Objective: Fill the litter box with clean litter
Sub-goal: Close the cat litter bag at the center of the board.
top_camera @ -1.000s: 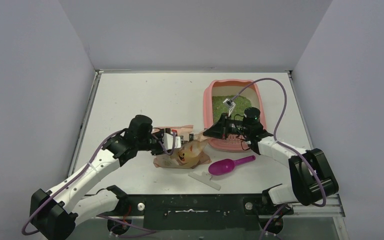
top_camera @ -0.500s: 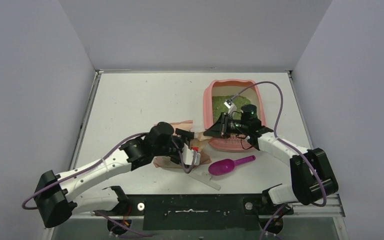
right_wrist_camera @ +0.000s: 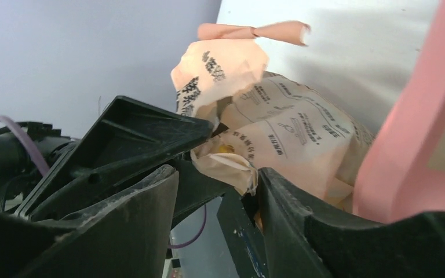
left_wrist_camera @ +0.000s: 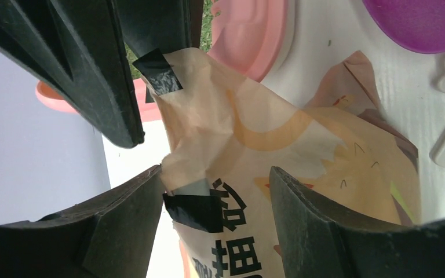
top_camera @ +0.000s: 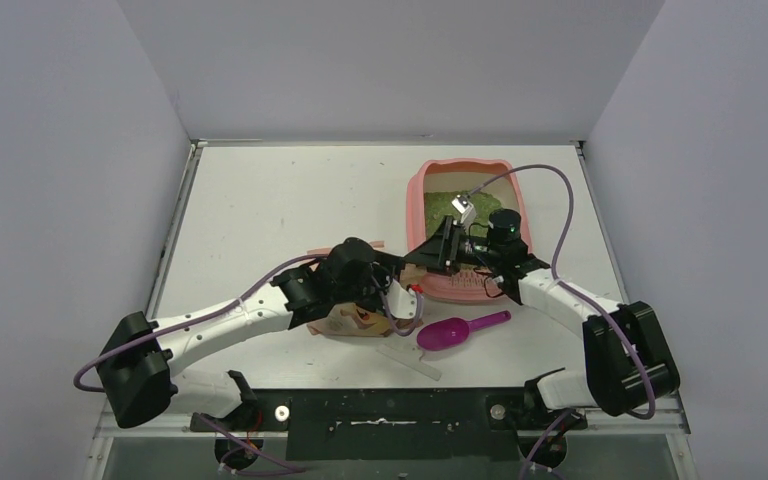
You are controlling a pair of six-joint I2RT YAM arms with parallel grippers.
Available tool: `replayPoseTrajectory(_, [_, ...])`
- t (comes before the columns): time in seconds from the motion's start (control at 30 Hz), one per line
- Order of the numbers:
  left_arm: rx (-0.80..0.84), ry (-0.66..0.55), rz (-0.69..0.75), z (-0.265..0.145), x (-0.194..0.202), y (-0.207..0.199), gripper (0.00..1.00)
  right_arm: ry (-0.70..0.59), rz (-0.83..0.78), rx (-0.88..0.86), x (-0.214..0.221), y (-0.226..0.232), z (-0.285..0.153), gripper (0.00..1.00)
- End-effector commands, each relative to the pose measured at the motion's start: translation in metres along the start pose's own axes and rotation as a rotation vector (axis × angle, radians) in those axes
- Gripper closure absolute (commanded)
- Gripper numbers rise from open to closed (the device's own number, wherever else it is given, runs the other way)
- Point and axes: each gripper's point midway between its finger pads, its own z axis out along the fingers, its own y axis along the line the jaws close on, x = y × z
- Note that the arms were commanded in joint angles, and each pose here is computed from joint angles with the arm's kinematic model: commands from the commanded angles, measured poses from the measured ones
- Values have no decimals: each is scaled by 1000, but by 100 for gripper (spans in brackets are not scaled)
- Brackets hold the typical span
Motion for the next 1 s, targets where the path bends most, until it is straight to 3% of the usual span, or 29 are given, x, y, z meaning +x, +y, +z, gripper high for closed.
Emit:
replayPoseTrajectory(0.0, [-118,-40,-1,-7,-14,29,37,31,-108,-179,3,40,3,46])
replayPoseTrajectory(0.23, [-161,-59,-62,-14,-9,27,37,62,-104,-267,3,42,19,49])
replayPoseTrajectory(0.37, [-192,-93,-112,-28,-9,29,35,56,-152,-227,0,33,14,39])
replayPoseTrajectory(0.57, [-234,-148,-200,-57,-15,35,32,85,-489,-69,0,16,-2,27])
replayPoseTrajectory(0.67, [-256,-186,-282,-76,-17,39,32,121,-716,-131,7,22,-10,22])
replayPoseTrajectory(0.77, [-293,-201,-388,-96,-16,40,31,122,-823,-150,8,18,-5,12])
replayPoseTrajectory(0.83, [-316,-201,-456,-107,-14,39,30,194,-892,-188,12,14,-3,11])
replayPoseTrajectory(0.97, [-358,-227,-633,-123,-9,29,30,407,-814,-132,20,-6,-7,10])
